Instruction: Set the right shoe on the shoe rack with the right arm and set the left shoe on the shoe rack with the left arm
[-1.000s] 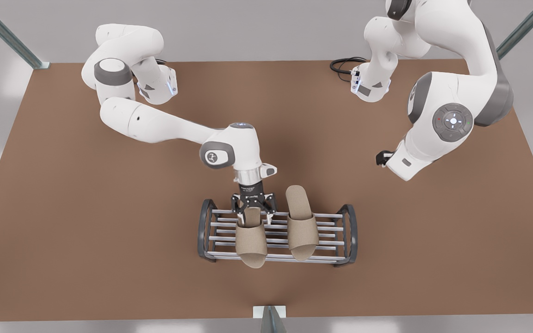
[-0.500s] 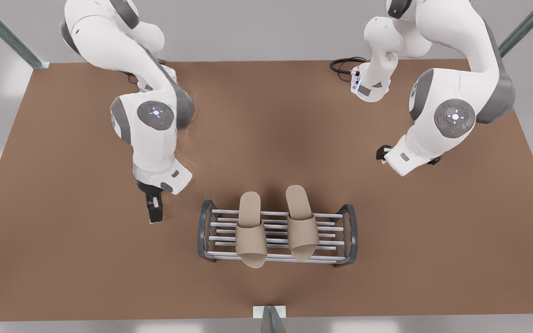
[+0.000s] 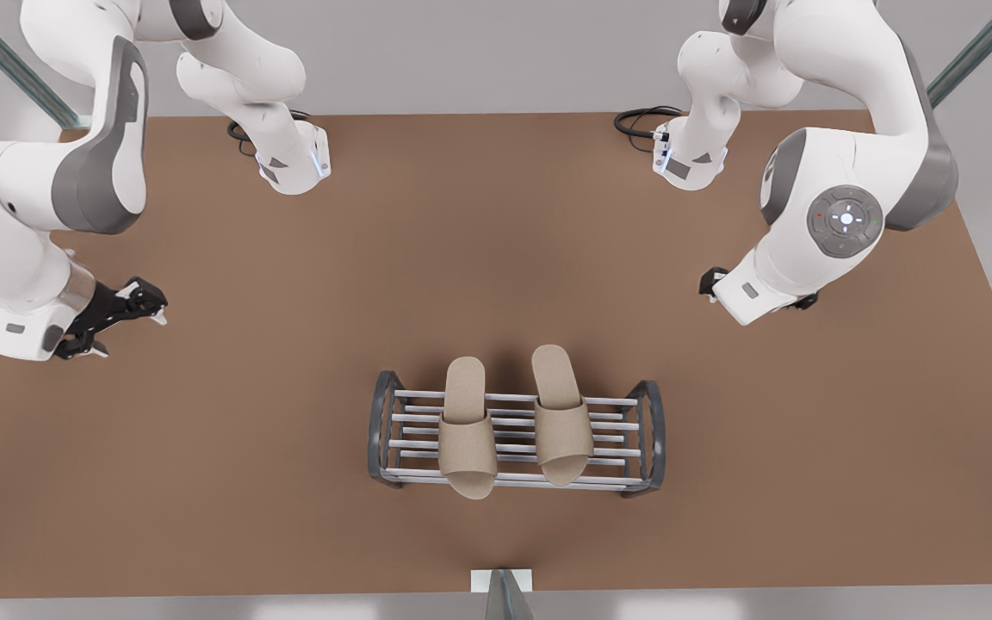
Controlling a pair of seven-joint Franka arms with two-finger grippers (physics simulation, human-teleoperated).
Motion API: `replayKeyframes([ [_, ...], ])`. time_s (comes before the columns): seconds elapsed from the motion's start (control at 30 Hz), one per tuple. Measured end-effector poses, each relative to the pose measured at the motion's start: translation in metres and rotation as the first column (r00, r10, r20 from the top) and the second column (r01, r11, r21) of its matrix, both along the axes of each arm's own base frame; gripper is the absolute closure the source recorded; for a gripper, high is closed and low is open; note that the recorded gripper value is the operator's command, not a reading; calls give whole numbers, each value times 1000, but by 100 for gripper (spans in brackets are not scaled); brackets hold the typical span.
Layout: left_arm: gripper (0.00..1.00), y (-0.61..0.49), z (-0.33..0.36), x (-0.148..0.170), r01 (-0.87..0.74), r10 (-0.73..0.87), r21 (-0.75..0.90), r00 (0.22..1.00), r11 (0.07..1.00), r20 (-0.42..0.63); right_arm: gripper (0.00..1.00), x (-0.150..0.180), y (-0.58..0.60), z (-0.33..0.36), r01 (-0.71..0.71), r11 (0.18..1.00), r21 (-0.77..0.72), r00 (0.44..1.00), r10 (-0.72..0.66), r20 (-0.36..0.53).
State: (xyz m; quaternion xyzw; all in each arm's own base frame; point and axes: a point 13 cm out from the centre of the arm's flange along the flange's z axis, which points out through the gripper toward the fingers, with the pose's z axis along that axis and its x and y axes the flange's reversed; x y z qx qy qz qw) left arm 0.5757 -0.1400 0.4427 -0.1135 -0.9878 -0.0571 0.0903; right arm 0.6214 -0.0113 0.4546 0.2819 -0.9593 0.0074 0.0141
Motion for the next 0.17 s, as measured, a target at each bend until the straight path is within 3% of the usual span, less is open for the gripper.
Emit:
replayKeyframes([
  [0.1, 0, 0, 0, 0, 7, -7, -1, 1000, 1000, -2, 0, 4, 6, -22, 100, 995, 1, 994, -100, -42],
  [0.17, 0, -1, 0, -1, 13, -13, -2, 1000, 1000, -3, 0, 24, 14, -42, 157, 987, -10, 985, -158, -76],
])
